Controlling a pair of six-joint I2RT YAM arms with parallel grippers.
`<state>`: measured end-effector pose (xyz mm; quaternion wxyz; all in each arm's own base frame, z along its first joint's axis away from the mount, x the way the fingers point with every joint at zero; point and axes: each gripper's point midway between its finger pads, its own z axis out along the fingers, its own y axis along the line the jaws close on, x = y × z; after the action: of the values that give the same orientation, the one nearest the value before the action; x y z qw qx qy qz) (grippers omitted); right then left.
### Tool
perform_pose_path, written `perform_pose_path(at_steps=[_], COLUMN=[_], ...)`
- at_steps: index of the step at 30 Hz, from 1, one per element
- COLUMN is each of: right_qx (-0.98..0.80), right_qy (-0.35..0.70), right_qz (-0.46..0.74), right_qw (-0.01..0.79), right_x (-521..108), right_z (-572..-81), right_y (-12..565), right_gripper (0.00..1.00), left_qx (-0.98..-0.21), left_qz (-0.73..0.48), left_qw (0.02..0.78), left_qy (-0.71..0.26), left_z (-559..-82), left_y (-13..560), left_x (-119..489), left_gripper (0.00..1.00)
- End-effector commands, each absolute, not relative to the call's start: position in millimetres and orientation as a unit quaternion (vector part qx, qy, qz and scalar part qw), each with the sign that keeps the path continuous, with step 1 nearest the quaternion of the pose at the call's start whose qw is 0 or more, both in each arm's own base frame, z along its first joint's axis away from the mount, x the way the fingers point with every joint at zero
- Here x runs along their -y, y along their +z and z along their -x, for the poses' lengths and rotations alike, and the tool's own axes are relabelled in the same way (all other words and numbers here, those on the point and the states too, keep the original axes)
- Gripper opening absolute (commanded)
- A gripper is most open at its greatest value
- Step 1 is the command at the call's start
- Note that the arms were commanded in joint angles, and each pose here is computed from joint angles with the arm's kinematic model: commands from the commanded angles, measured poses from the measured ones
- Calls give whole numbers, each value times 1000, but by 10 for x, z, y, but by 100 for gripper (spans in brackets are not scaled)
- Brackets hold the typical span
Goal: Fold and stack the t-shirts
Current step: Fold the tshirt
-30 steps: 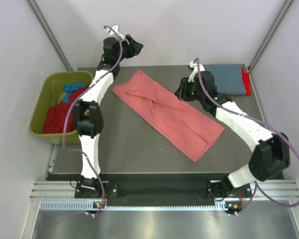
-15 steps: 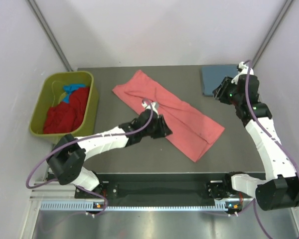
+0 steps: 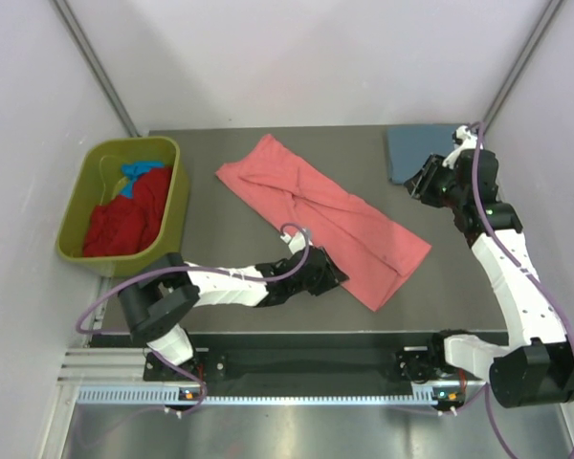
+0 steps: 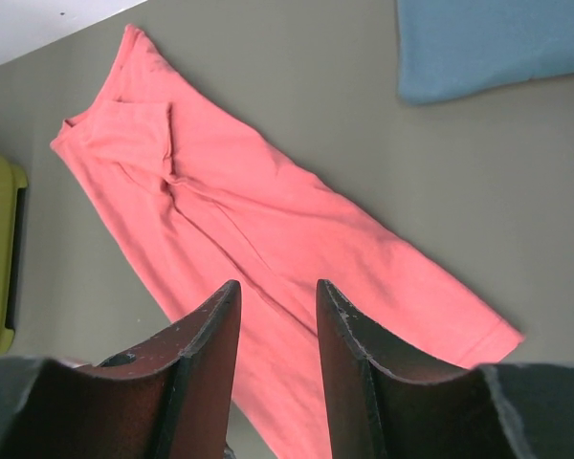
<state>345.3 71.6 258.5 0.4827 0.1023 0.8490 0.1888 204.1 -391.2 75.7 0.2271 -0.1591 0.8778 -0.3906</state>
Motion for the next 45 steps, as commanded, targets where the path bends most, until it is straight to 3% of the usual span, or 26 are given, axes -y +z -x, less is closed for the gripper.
perform_pose_path(at_steps=[1, 20, 27, 30, 35, 45], right_qx=[-837, -834, -832, -830, -831, -840], right_qy=[198, 214, 219, 220, 225, 235], right_qz=[-102, -116, -114, -115, -114, -100], right_qw=[499, 495, 497, 499, 496, 479], right_x=[-681, -708, -724, -723, -742, -799], right_z=[-3461, -3453, -3450, -3445, -3433, -3371], right_y=[2682, 2561, 2587, 2596, 2583, 2487], right_gripper=[38, 38, 38, 38, 38, 38], left_qx=[-859, -885, -894, -897, -907, -935], left_qz=[182, 193, 189, 187, 177, 148], left_qw=[225, 203, 190, 189, 196, 224], left_qy=[-422, -372, -359, -353, -326, -234], left_z=[-2079, -1945, -1919, -1900, -1872, -1714], left_y=[829, 318, 183, 144, 112, 219], left_x=[4073, 4123, 4161, 4139, 4002, 3320], left_gripper=[43, 42, 37, 32, 0, 0])
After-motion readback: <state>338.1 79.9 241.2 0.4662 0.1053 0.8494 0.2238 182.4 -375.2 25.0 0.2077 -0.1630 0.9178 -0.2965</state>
